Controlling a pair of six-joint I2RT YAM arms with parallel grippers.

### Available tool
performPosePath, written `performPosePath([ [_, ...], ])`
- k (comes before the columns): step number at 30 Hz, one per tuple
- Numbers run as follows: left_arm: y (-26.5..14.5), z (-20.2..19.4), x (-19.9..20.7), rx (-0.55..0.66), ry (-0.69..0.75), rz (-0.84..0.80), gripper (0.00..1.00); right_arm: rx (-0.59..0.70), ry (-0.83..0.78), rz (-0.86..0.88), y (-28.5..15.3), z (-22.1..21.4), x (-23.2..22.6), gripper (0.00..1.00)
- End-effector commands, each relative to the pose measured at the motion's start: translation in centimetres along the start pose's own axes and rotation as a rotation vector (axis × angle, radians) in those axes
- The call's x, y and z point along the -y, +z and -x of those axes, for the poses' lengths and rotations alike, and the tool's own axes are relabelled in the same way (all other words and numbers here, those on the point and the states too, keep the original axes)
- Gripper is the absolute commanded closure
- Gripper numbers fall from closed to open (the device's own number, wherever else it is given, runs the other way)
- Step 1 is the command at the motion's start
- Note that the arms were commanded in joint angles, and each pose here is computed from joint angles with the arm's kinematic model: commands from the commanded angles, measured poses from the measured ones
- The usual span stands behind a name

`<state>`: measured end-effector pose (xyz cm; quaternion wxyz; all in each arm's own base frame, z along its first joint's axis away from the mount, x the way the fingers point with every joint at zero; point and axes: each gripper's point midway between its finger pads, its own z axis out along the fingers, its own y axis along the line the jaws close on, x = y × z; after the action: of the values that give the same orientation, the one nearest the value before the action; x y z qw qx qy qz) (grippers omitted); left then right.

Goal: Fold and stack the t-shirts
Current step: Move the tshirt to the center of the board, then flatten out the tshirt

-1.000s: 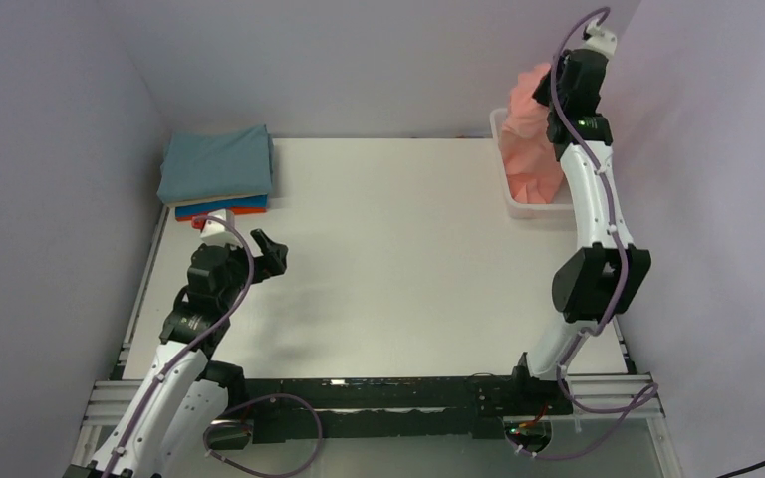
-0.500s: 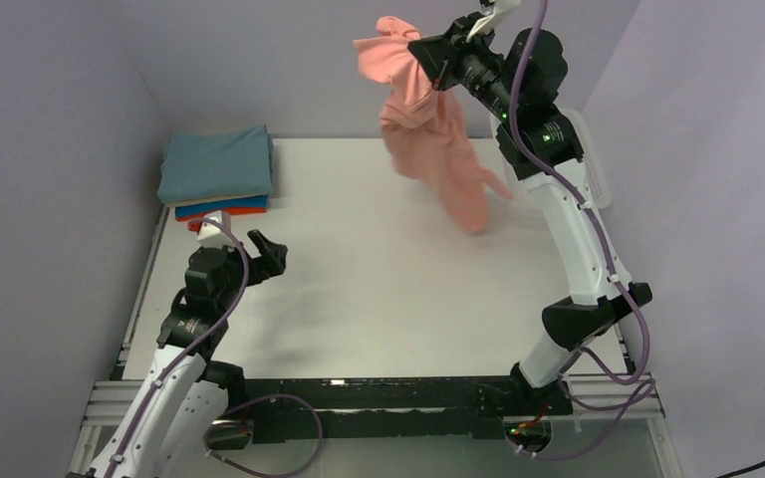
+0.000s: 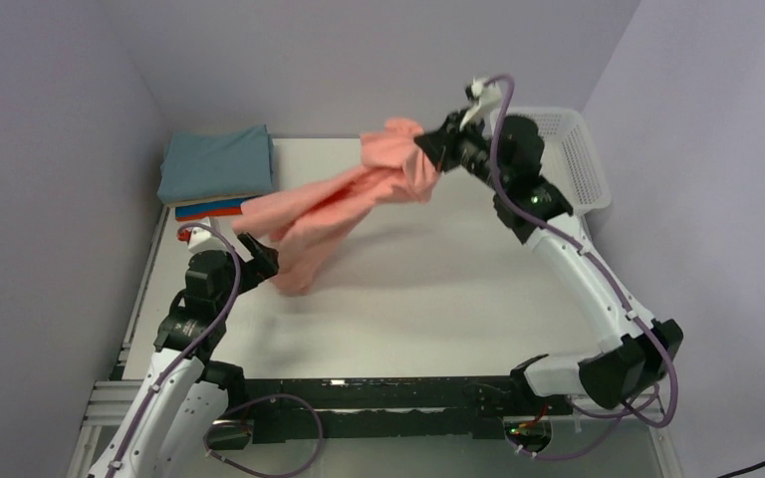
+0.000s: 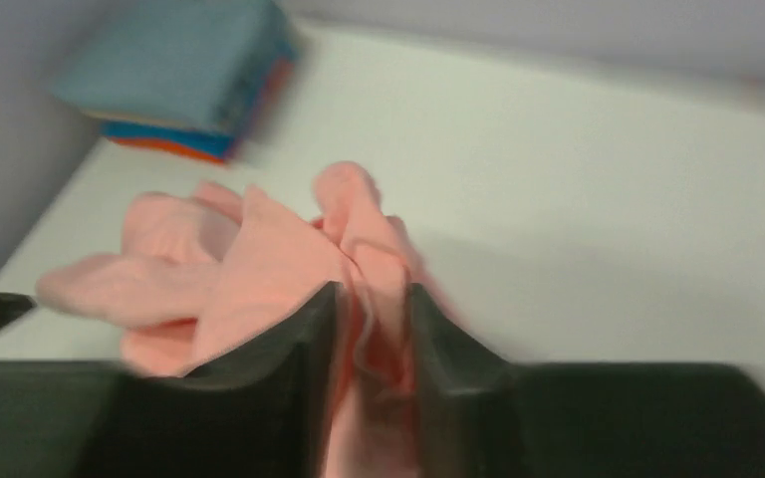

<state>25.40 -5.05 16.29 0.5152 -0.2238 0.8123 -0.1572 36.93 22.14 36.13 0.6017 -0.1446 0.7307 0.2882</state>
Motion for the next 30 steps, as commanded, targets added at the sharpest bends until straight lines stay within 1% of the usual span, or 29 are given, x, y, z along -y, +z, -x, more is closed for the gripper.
performPosePath([
  [1,0.3,-0.9,-1.0,-0.041,-0.040,0.067,0.01,-0.102,0.079,-0.458,-3.4,-10.4,10.4,0.47],
  [2,0.5,-1.3,-1.1,-0.059,-0.039,0.075,0.01,-0.164,0.088,-0.536,-4.4,-13.0,12.2,0.30],
  [3,0.7,-1.8,-1.1,-0.080,-0.036,0.075,0.01,-0.220,0.088,-0.611,-5.4,-14.8,13.7,0.20],
  [4,1.0,-2.2,-1.1,-0.099,-0.034,0.074,0.01,-0.269,0.081,-0.680,-6.3,-16.1,14.9,0.13],
  [6,1.6,-3.0,-0.8,-0.137,-0.030,0.057,0.01,-0.334,0.053,-0.768,-7.5,-17.5,16.3,0.01],
  [8,2.2,-4.4,-0.1,-0.204,-0.024,0.019,0.01,-0.366,0.043,-0.792,-7.9,-18.2,16.6,0.00],
  [10,2.7,-5.4,0.2,-0.257,-0.020,0.001,0.01,-0.376,0.043,-0.780,-7.9,-18.5,16.5,0.00],
  [14,3.0,-8.0,-0.4,-0.376,0.001,0.017,0.01,-0.344,0.062,-0.700,-7.4,-18.8,15.5,0.00],
  [18,3.5,-10.1,0.1,-0.452,-0.008,-0.042,0.12,-0.306,0.082,-0.593,-6.3,-19.3,14.1,0.00],
  [22,4.1,-11.4,0.6,-0.506,-0.024,-0.069,0.29,-0.316,0.094,-0.521,-5.3,-19.9,13.1,0.00],
  [26,4.8,-12.1,1.0,-0.535,-0.025,-0.097,0.39,-0.377,0.067,-0.444,-4.2,-21.5,12.0,0.00],
  [27,5.0,-12.3,0.9,-0.544,-0.026,-0.093,0.47,-0.394,0.052,-0.429,-3.9,-22.0,11.8,0.00],
  [29,5.2,-12.5,1.1,-0.558,-0.024,-0.097,0.66,-0.433,0.010,-0.395,-3.2,-22.9,11.1,0.00],
  [30,5.4,-12.6,1.2,-0.565,-0.024,-0.101,0.88,-0.458,-0.011,-0.381,-2.9,-23.4,10.7,0.00],
])
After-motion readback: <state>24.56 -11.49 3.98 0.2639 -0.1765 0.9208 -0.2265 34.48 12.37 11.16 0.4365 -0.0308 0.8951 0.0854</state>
